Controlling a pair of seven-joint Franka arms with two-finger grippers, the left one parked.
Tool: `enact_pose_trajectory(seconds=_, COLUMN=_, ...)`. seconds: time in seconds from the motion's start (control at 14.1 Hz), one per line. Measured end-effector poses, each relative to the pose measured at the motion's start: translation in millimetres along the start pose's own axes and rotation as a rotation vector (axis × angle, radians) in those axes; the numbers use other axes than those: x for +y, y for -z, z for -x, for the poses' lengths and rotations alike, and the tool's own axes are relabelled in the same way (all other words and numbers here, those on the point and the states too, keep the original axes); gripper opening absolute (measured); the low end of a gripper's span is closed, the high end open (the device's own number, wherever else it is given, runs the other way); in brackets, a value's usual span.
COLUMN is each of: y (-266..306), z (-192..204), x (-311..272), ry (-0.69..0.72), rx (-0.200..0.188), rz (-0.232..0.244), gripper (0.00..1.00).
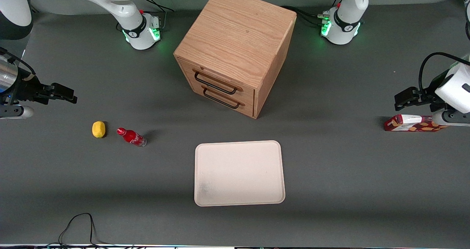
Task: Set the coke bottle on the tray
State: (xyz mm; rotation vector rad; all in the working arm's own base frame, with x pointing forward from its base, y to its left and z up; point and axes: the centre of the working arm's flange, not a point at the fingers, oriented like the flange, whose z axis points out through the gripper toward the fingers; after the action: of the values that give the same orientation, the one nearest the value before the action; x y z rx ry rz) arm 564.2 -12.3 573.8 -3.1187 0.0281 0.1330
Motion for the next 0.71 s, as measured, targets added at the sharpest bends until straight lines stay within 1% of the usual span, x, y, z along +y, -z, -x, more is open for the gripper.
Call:
enact_pose_trajectory(seconds=0.28, y=0.6, z=0.0, x=0.4, ry=-0.002, rx=0.001, rz=0.000, gripper=1.00)
enact_pose_trajectory(seconds=0.71, y=7.2, z=-0.4, x=-0.6, ry=-0.001, rx=0.015, rz=0.000, gripper=1.00)
